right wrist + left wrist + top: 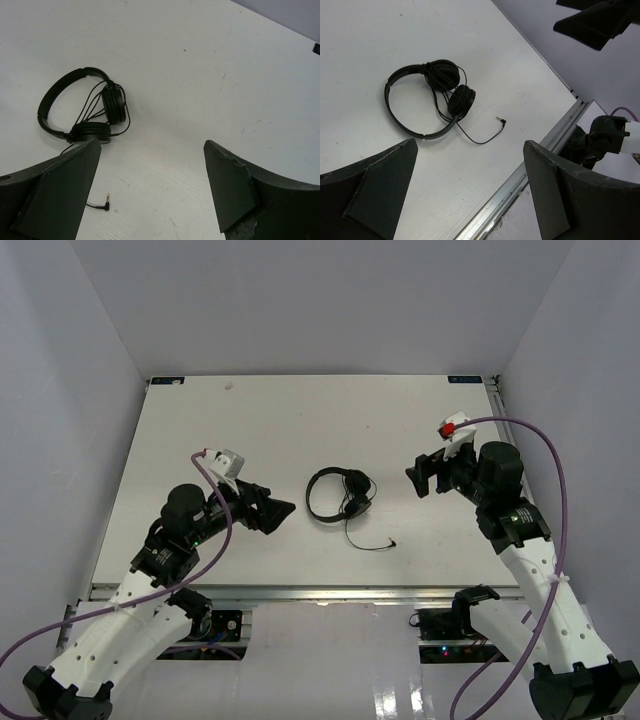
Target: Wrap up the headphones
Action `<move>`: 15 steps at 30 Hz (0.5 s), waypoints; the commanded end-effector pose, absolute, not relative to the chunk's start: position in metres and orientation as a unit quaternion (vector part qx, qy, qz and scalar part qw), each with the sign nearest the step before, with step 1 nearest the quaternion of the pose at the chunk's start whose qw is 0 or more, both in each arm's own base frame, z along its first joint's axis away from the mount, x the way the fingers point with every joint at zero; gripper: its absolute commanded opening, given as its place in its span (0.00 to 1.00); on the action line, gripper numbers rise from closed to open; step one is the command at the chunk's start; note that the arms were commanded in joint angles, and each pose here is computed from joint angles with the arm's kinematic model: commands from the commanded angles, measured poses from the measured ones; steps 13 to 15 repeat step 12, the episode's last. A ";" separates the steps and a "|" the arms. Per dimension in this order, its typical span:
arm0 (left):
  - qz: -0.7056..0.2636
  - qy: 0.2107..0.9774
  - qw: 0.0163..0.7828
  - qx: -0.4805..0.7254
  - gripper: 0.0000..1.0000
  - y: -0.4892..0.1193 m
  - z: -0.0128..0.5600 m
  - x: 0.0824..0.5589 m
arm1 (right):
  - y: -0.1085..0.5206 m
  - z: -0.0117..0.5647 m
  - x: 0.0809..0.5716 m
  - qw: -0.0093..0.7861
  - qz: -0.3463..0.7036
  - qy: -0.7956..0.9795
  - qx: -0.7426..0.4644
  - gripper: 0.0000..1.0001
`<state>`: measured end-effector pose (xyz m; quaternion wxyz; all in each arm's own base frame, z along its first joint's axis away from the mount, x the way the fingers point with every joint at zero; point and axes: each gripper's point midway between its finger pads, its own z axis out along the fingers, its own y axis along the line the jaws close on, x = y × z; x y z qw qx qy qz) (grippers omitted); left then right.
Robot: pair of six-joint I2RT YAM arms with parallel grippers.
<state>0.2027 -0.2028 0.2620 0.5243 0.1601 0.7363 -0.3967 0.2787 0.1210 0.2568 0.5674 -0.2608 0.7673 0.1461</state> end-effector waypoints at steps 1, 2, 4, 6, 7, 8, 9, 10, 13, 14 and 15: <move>-0.401 0.743 0.515 0.150 0.98 -0.202 0.245 0.201 | 0.094 0.264 0.293 0.603 0.103 0.771 -0.176 0.90; -0.402 0.743 0.514 0.148 0.98 -0.201 0.243 0.200 | 0.093 0.264 0.293 0.604 0.103 0.771 -0.176 0.90; -0.404 0.743 0.513 0.147 0.98 -0.201 0.240 0.199 | 0.091 0.263 0.293 0.603 0.108 0.771 -0.170 0.90; -0.404 0.742 0.514 0.147 0.98 -0.200 0.241 0.198 | 0.091 0.260 0.294 0.602 0.113 0.773 -0.166 0.90; -0.404 0.742 0.515 0.147 0.98 -0.200 0.241 0.198 | 0.091 0.261 0.294 0.602 0.113 0.773 -0.165 0.90; -0.403 0.743 0.514 0.147 0.98 -0.200 0.241 0.198 | 0.090 0.259 0.294 0.602 0.112 0.774 -0.165 0.90; -0.403 0.743 0.513 0.146 0.98 -0.200 0.240 0.199 | 0.089 0.256 0.294 0.601 0.110 0.774 -0.164 0.90; -0.403 0.744 0.513 0.146 0.98 -0.200 0.240 0.198 | 0.089 0.255 0.294 0.601 0.110 0.775 -0.163 0.90; -0.404 0.745 0.511 0.147 0.98 -0.201 0.238 0.198 | 0.089 0.254 0.293 0.601 0.113 0.774 -0.165 0.90; -0.404 0.745 0.511 0.147 0.98 -0.201 0.238 0.198 | 0.089 0.254 0.293 0.601 0.113 0.774 -0.165 0.90; -0.404 0.745 0.511 0.147 0.98 -0.201 0.238 0.198 | 0.089 0.254 0.293 0.601 0.113 0.774 -0.165 0.90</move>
